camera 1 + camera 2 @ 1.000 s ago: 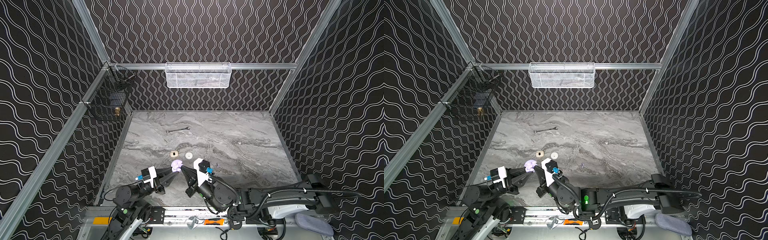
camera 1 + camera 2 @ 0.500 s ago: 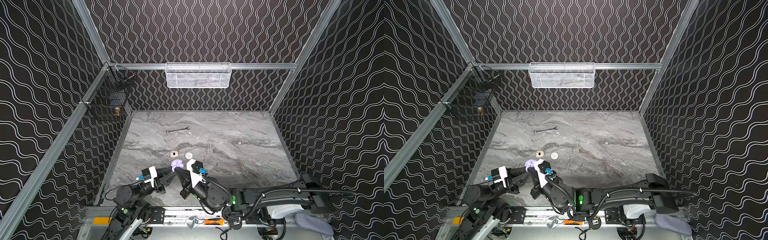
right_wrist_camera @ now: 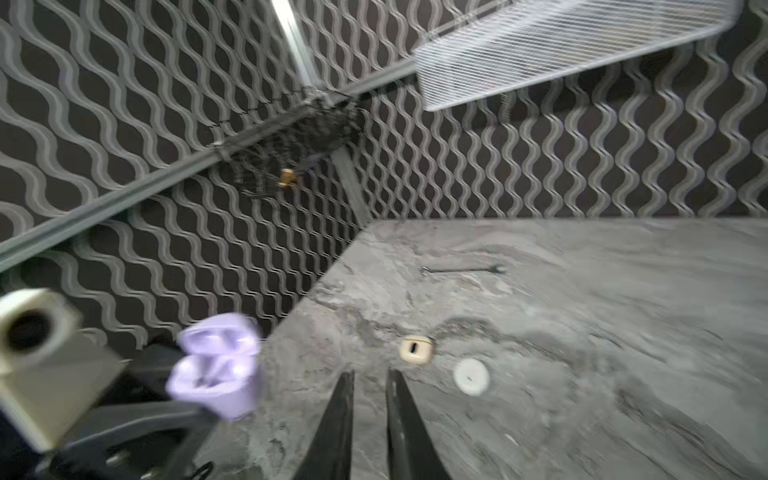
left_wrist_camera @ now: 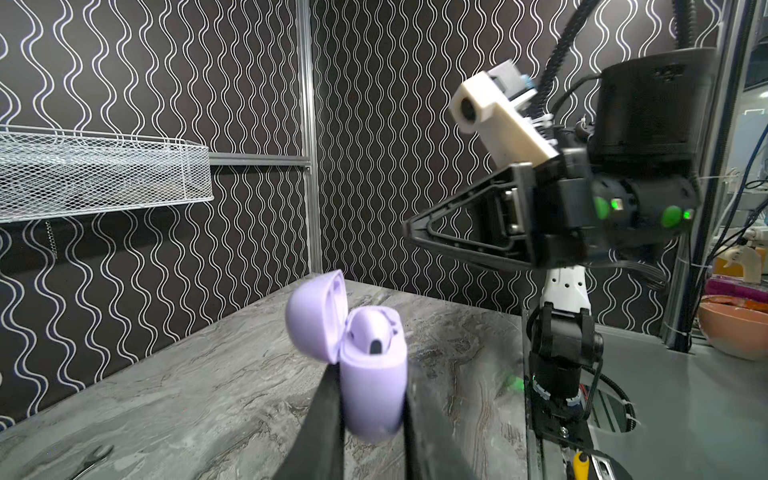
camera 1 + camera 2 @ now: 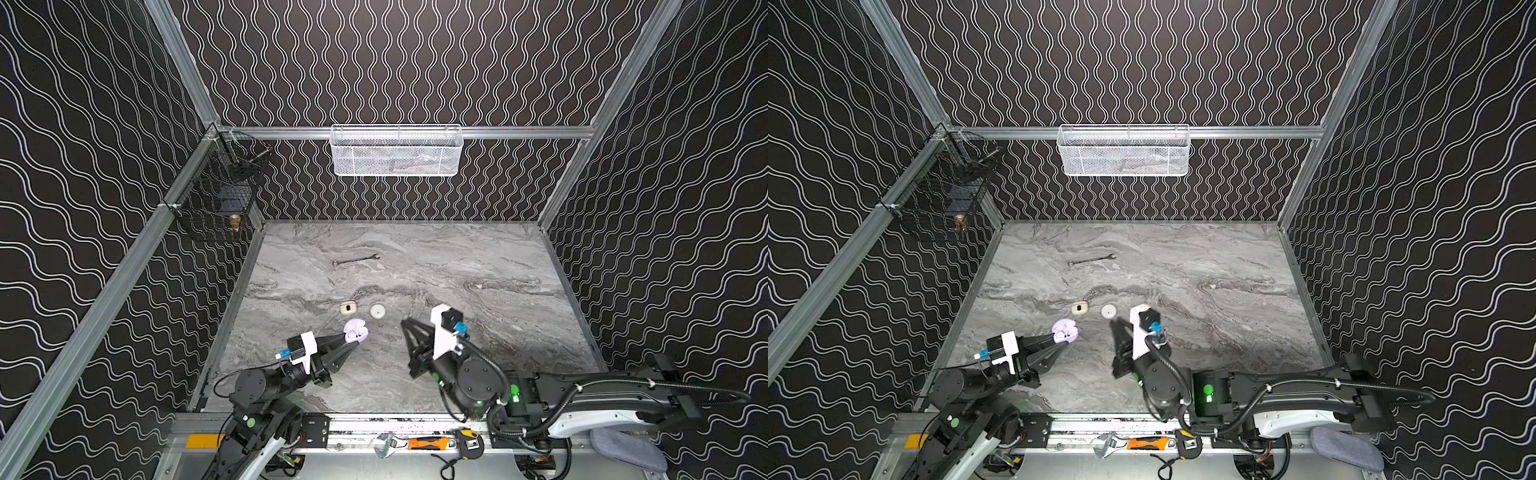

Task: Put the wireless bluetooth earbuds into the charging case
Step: 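Release the earbud and move the right gripper back to the table, then lower the right gripper and grasp the second lilac earbud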

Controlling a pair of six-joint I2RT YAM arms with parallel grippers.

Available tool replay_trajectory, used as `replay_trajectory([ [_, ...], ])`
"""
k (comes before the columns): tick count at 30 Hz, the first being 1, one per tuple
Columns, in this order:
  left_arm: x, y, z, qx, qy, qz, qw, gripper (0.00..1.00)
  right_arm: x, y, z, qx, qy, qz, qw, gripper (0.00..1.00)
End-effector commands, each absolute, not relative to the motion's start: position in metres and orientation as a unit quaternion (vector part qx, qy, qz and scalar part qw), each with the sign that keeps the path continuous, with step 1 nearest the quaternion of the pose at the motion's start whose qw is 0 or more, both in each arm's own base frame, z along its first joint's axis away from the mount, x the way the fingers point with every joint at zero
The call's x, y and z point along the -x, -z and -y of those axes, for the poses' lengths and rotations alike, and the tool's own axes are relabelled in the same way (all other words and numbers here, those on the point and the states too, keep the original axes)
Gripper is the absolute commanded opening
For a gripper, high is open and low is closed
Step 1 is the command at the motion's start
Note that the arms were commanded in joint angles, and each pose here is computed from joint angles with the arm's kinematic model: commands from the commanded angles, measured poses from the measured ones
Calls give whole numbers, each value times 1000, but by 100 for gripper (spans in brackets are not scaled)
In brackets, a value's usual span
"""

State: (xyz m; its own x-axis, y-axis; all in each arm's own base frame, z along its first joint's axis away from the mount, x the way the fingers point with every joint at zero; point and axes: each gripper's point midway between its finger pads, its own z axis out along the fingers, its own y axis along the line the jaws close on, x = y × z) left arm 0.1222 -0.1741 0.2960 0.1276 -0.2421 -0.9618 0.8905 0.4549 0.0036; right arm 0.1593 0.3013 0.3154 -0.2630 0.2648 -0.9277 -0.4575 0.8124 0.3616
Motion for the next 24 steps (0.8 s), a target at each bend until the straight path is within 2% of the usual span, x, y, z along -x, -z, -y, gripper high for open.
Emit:
replay_trajectory([
  [1, -125, -292, 174, -317, 406, -516, 684, 0, -192, -243, -241, -4, -199, -818, 540, 21],
  [5, -126, -291, 174, -318, 404, -522, 680, 0, -217, -184, -203, -24, -161, -870, 466, 34],
  [11, -127, -289, 174, -318, 404, -525, 678, 0, -237, -130, -192, -11, -163, -912, 376, 48],
  [18, -125, -291, 176, -322, 409, -521, 677, 0, -255, -84, -216, 27, -172, -943, 282, 52],
  [24, -124, -292, 175, -322, 407, -520, 679, 0, -269, -53, -218, 36, -101, -965, 239, 51],
])
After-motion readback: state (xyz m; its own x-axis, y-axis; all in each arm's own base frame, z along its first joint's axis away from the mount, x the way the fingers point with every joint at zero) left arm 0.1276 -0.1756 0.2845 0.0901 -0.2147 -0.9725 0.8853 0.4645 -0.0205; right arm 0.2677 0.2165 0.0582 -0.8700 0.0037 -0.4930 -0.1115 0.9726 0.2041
